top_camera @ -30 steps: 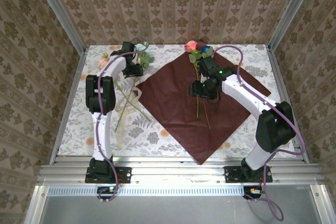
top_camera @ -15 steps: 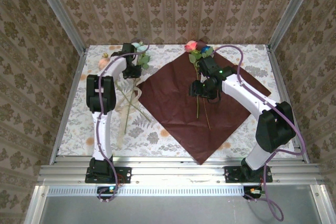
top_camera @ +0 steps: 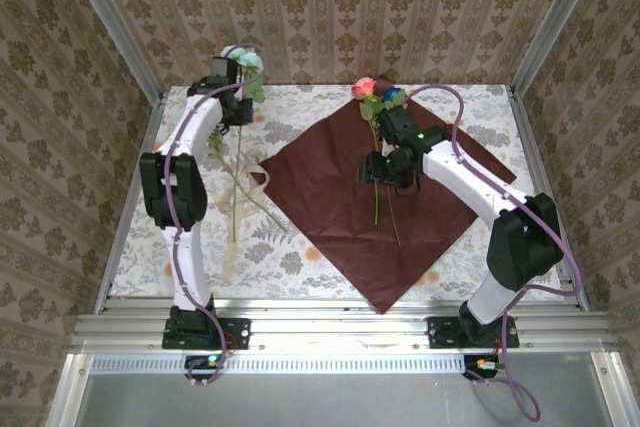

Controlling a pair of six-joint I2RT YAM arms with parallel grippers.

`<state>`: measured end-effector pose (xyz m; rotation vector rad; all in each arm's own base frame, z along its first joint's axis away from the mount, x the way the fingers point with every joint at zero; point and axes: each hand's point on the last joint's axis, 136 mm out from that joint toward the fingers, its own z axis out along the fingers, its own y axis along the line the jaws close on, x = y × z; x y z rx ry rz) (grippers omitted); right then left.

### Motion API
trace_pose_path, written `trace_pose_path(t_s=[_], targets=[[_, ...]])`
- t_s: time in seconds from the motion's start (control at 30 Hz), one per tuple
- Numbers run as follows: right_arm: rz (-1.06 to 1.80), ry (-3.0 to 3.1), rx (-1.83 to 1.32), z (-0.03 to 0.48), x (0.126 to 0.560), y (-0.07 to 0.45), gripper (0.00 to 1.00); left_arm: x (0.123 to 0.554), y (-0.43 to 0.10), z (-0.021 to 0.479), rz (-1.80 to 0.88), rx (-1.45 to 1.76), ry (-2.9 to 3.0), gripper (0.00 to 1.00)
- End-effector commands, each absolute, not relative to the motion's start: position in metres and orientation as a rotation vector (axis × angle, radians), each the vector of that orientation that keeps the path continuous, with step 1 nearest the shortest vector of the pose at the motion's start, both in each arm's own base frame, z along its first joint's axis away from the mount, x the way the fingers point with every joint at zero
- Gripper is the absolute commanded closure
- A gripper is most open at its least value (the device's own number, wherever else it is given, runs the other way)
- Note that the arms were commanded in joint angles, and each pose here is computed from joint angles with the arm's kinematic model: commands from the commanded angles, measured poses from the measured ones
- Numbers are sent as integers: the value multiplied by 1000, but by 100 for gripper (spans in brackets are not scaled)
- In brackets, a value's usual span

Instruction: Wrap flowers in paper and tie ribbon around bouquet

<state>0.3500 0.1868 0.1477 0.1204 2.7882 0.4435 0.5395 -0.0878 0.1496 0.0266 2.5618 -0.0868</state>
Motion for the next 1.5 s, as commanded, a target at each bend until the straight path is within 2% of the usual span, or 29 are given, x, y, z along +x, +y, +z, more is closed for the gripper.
trace_pose_path(t_s=[0.0, 0.1, 0.17, 0.27, 0.47, 0.63, 0.77, 0.87, 0.9, 0.93, 1.0, 1.03, 1.07, 1.2, 1.27, 1.4, 1.47], targets=[[436, 2779, 125, 152, 355, 189, 40, 529, -87, 173, -144, -8, 2551, 96], [399, 2773, 133, 154, 354, 182, 40, 524, -109, 195, -336, -40, 2515, 100], [359, 2754, 166, 157, 354, 170, 40, 518, -147, 214, -600, -70, 2455, 100], [350, 2720, 310, 159, 354, 140, 40, 502, -229, 235, -928, -36, 2376, 100], [380, 2656, 623, 158, 343, 76, 41, 481, -386, 252, -1365, 54, 2207, 100], [389, 2611, 700, 165, 328, 51, 41, 483, -480, 243, -1625, 165, 2102, 100], [404, 2600, 715, 166, 318, 47, 41, 493, -518, 205, -1659, 192, 2138, 100], [418, 2597, 711, 167, 314, 47, 40, 504, -525, 167, -1648, 143, 2179, 100], [423, 2598, 709, 166, 313, 47, 40, 507, -525, 157, -1640, 135, 2193, 94], [427, 2603, 704, 165, 312, 48, 40, 507, -526, 147, -1629, 130, 2217, 79], [432, 2614, 702, 161, 312, 49, 40, 507, -525, 129, -1608, 121, 2265, 55], [437, 2620, 702, 159, 312, 50, 39, 505, -524, 127, -1599, 128, 2280, 38], [443, 2629, 703, 155, 313, 51, 39, 503, -522, 130, -1584, 142, 2291, 32], [468, 2666, 701, 137, 323, 57, 38, 501, -498, 169, -1450, 150, 2299, 35], [474, 2714, 713, 117, 330, 60, 38, 502, -467, 192, -1306, 108, 2308, 38], [487, 2764, 720, 92, 351, 66, 37, 500, -377, 207, -961, 12, 2397, 47], [482, 2779, 711, 86, 362, 71, 38, 498, -313, 198, -762, -67, 2480, 52]])
